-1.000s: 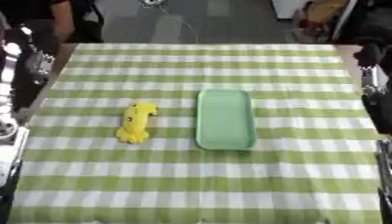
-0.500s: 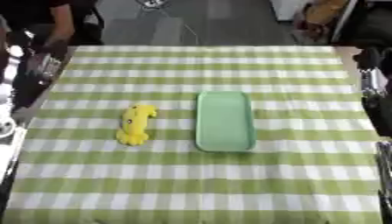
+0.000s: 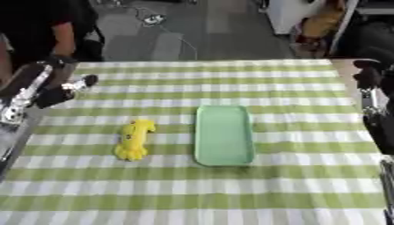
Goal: Pick up objects on the table and place them in the box.
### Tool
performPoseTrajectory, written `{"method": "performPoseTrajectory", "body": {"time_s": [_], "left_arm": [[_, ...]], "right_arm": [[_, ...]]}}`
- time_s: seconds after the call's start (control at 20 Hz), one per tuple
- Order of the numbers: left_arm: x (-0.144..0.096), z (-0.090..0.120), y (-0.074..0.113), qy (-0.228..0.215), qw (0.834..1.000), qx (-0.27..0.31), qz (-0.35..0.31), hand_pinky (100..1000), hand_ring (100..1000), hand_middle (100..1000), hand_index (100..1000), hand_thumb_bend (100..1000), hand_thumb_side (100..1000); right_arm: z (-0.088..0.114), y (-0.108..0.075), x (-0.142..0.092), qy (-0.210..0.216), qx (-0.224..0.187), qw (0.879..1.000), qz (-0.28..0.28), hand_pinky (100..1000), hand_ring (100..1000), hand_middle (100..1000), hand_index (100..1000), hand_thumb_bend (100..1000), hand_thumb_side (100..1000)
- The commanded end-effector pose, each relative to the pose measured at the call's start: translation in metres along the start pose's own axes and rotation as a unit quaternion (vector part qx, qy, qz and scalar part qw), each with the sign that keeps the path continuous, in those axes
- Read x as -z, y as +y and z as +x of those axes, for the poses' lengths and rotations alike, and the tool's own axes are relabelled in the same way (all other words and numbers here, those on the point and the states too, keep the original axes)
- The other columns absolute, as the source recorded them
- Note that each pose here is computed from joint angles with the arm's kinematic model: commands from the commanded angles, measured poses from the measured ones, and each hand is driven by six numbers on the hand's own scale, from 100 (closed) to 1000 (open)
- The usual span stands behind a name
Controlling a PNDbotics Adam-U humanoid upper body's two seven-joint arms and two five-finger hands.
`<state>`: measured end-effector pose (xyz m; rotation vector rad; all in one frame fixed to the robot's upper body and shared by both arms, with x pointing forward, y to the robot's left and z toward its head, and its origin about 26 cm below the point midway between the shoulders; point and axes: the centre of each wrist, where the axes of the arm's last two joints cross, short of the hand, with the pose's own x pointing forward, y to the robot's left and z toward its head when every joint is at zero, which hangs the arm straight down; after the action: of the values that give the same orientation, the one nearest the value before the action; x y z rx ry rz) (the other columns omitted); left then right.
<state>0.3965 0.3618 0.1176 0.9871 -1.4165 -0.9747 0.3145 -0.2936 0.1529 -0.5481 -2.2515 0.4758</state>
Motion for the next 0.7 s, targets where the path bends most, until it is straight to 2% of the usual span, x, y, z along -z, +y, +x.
{"method": "performPoseTrajectory", "body": {"time_s": [0.05, 0.7], "left_arm": [[0.0067, 0.0004, 0.0077, -0.010, 1.000, 0.026, -0.002, 795, 863, 883, 895, 631, 876], [0.0128, 0.0054, 0.0027, -0.025, 0.999, 0.038, -0.019, 792, 842, 843, 878, 622, 882]], "right_arm": [[0.0024, -0.0051, 0.0031, -0.008, -0.008, 1.000, 0.003, 690, 764, 778, 865, 223, 822], [0.0023, -0.0053, 0.0033, -0.009, -0.008, 1.000, 0.004, 690, 764, 778, 865, 219, 824]]}}
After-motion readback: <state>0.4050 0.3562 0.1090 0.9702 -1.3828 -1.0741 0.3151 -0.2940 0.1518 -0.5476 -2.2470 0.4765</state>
